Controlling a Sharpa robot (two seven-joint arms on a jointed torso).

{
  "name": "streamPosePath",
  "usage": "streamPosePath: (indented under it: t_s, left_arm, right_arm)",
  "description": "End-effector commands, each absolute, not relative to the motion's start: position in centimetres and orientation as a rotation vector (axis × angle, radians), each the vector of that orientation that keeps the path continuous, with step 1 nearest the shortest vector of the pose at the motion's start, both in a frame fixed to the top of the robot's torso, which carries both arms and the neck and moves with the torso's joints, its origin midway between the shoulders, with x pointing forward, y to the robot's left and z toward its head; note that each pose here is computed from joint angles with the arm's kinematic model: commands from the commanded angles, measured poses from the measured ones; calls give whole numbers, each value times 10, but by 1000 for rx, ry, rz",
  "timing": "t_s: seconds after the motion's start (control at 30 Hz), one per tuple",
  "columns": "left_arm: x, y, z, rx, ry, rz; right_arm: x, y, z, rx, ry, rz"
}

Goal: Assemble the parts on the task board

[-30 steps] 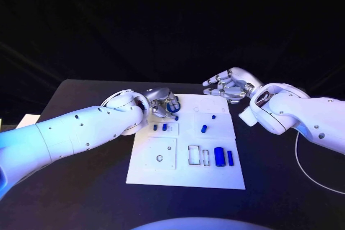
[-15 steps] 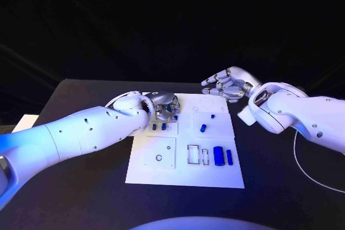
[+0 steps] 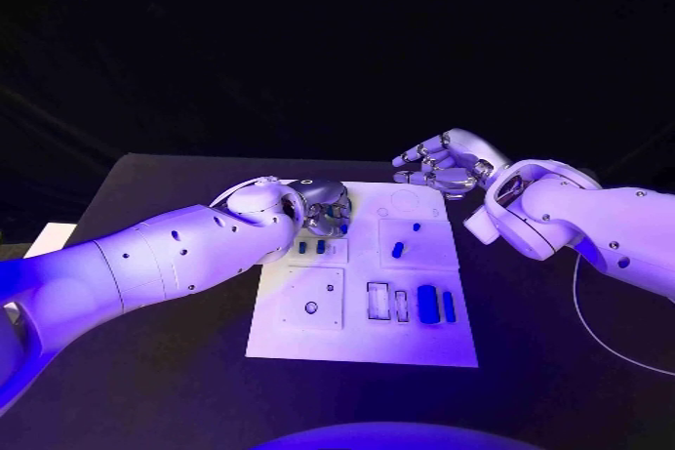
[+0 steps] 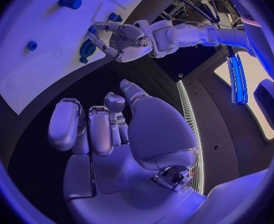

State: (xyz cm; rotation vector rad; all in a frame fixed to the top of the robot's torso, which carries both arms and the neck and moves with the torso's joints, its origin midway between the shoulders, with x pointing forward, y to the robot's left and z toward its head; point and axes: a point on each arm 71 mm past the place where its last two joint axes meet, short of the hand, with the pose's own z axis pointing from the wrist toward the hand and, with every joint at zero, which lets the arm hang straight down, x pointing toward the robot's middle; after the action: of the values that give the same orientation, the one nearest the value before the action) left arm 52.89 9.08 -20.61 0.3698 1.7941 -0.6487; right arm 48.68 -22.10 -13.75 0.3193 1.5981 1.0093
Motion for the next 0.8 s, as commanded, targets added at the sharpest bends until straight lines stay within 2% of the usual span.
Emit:
streamPosePath:
  t_s: [0.03,0.8]
  left_arm:
    - [527,87,-211,402,1826,-627]
    - [526,84,-216,406,1866,-587]
  right_arm:
    - [486,-219,-137,297,1601,1016]
    - [486,-218,-138,295,1606,1019]
